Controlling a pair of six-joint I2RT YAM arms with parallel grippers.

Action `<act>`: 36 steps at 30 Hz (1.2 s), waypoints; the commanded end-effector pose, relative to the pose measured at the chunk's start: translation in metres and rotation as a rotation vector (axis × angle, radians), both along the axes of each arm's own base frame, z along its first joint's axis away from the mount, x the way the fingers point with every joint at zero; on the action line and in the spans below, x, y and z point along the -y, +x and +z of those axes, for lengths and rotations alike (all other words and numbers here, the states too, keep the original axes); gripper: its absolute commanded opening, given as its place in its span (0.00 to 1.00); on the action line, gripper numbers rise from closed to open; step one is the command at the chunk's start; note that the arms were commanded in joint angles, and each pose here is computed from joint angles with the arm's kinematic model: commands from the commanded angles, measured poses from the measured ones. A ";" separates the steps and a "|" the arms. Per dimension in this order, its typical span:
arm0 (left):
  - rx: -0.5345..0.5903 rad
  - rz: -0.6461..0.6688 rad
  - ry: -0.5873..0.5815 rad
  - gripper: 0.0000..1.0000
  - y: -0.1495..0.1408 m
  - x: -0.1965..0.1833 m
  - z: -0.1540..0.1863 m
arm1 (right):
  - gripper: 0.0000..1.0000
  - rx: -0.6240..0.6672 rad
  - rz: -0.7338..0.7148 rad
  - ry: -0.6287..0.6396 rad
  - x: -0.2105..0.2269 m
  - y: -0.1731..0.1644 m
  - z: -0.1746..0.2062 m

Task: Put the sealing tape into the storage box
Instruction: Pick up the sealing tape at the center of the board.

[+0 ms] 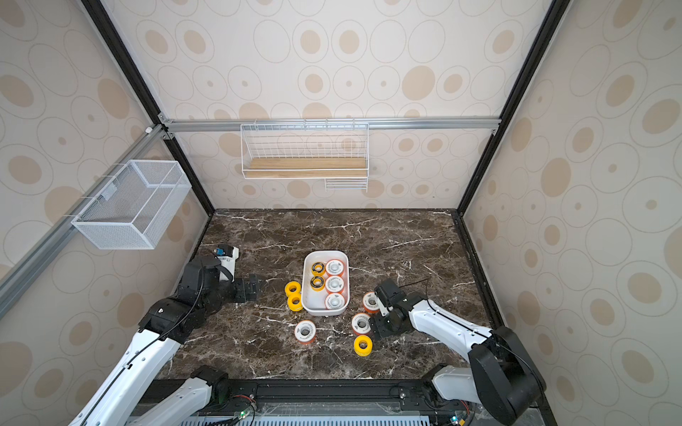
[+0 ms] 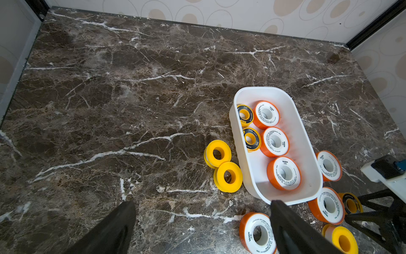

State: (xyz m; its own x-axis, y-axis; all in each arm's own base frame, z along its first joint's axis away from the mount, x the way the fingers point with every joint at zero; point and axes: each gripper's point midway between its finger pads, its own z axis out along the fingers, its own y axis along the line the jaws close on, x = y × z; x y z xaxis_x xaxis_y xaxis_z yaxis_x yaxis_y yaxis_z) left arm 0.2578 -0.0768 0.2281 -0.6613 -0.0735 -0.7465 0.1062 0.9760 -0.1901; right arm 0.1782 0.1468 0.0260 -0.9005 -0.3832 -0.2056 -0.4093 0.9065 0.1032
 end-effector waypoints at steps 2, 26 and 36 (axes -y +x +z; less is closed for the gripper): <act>-0.011 -0.006 0.017 0.99 -0.001 -0.002 -0.002 | 0.82 0.002 -0.006 -0.026 0.002 0.002 -0.005; -0.021 -0.016 0.013 0.99 -0.001 0.001 -0.004 | 0.63 0.079 -0.037 -0.080 0.014 0.013 0.010; -0.020 -0.024 0.006 0.99 -0.001 0.002 -0.003 | 0.63 0.122 -0.017 0.005 -0.006 0.026 0.038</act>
State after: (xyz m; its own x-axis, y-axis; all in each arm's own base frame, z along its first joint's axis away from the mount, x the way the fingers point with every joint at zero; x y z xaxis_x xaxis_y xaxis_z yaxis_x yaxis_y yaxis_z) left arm 0.2580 -0.0798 0.2245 -0.6747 -0.0685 -0.7349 0.1154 0.9736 -0.1967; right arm 0.2010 0.1449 0.0510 -0.8850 -0.3646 -0.2897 -0.3907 0.9198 0.0359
